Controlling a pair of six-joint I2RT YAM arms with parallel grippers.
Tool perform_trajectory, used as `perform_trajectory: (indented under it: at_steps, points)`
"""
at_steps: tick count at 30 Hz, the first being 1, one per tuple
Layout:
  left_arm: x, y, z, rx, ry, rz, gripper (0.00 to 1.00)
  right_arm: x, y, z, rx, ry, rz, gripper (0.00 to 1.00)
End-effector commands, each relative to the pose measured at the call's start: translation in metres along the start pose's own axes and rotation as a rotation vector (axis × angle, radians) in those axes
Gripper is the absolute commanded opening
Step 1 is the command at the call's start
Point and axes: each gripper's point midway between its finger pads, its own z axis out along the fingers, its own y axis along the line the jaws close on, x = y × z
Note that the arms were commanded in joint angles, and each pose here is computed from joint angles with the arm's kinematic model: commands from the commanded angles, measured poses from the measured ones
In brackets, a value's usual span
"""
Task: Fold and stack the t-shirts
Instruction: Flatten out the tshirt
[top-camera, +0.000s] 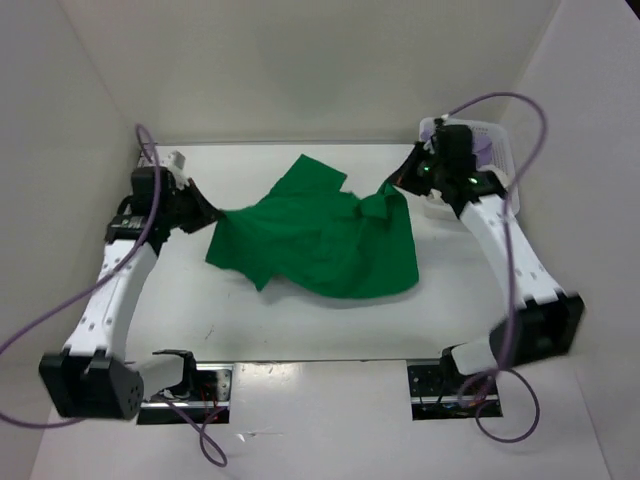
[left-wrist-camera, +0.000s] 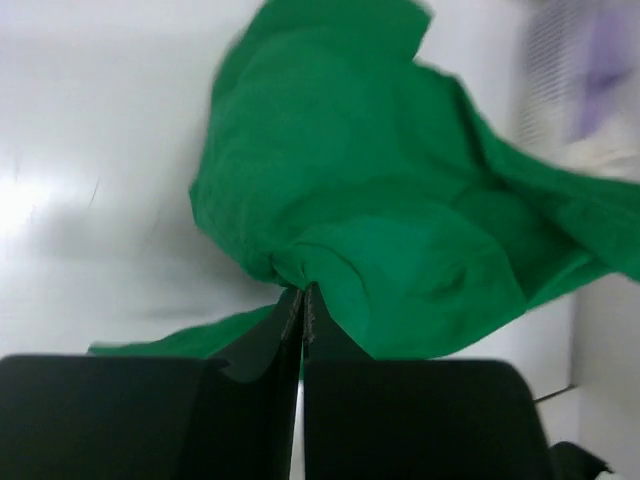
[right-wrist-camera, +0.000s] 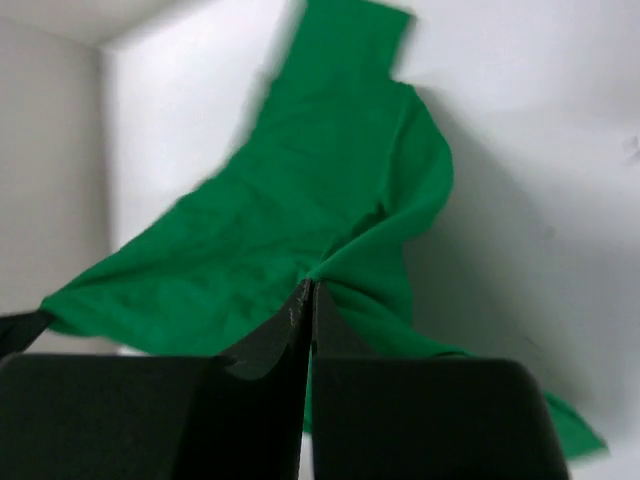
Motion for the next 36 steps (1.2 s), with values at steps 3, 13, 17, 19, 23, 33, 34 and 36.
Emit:
perform_trajectory:
  at_steps: [3,13,17,19,23,33,34,36]
  points:
    - [0.037,0.064,0.068,-0.128,0.120,-0.064,0.07,0.045,-0.077,0.121,0.176,0.155,0.076,0.01]
    - [0.014,0.089,0.141,-0.197,0.165,-0.073,0.82,0.020,-0.093,0.205,0.249,0.127,0.053,0.35]
    - [0.001,0.094,0.099,-0.290,0.062,-0.015,0.96,0.022,-0.092,0.159,0.272,0.083,0.045,0.47]
    - [0.019,0.100,0.069,-0.332,0.064,-0.001,0.86,0.011,-0.066,0.115,0.214,0.009,0.085,0.46]
    - [0.104,0.128,0.040,-0.391,0.233,-0.078,0.37,0.073,-0.076,0.072,0.204,0.079,0.147,0.33]
    - [0.160,0.147,0.044,-0.407,0.257,-0.534,0.32,0.122,-0.080,0.008,0.178,0.116,0.176,0.15]
    - [0.165,0.165,0.049,-0.479,0.243,-0.538,0.41,0.133,-0.081,0.010,0.173,0.139,0.186,0.15]
    - [0.159,0.182,0.056,-0.550,0.200,-0.518,0.47,0.145,-0.077,0.011,0.143,0.177,0.197,0.15]
